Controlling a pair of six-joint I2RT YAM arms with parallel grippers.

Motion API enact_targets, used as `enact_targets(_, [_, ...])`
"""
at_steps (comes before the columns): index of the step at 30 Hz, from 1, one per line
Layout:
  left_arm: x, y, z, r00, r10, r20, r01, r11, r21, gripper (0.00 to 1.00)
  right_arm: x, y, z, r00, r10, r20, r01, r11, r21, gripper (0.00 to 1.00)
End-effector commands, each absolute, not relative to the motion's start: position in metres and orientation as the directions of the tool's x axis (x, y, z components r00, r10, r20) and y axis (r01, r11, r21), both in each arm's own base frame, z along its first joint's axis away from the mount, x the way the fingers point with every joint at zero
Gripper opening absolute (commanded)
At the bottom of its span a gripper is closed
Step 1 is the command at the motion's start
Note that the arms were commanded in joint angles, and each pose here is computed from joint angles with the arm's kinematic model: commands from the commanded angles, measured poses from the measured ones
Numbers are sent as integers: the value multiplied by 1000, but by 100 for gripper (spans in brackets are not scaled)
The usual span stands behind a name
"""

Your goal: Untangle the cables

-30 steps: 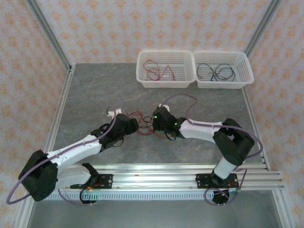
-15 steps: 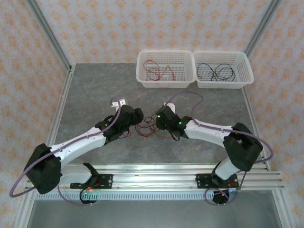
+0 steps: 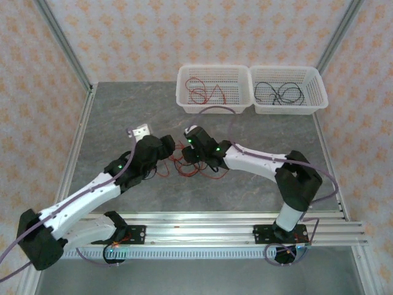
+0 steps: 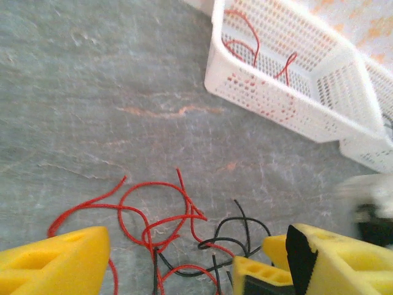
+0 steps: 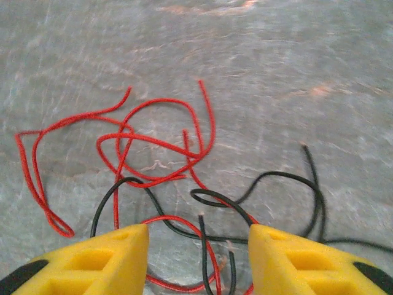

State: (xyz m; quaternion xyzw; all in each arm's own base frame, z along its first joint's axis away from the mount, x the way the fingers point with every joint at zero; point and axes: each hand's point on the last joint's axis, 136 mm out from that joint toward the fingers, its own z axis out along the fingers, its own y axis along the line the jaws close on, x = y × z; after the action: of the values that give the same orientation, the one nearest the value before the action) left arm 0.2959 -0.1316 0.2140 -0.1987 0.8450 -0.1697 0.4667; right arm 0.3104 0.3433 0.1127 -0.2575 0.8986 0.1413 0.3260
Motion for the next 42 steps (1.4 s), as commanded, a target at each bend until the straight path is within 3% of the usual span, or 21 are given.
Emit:
enact_targets(1, [280, -102, 226, -451, -473, -757, -231, 881, -412, 77, 321, 352, 106, -509, -567, -647, -683, 724, -98, 47])
enact_targets(5, [265, -84, 236, -414, -492, -766, -252, 871, -422, 78, 337, 357, 100, -446, -641, -625, -701, 684, -201, 46])
enact_targets(18, [257, -83, 228, -420, -523, -742, -247, 852, -461, 78, 356, 391, 66, -389, -749, -536, -770, 584, -257, 39])
enact_targets(21, [256, -84, 228, -423, -524, -739, -243, 851, -465, 78, 359, 399, 63, -390, -747, -539, -774, 583, -248, 33])
enact_targets(24, [256, -83, 229, -421, -526, -739, -241, 850, -468, 78, 364, 407, 71, -390, -726, -567, -767, 597, -236, 19])
enact_targets(29, [256, -83, 227, -421, -528, -737, -245, 849, -468, 78, 367, 415, 105, -407, -638, -654, -733, 655, -183, 3])
enact_targets(37, [262, -100, 192, -497, -507, -705, -234, 860, -454, 78, 359, 392, 184, -497, -279, -822, -589, 804, 84, 2])
enact_targets(42, [268, -109, 173, -521, -491, -698, -226, 868, -442, 78, 348, 370, 209, -573, -53, -818, -542, 773, 330, 2])
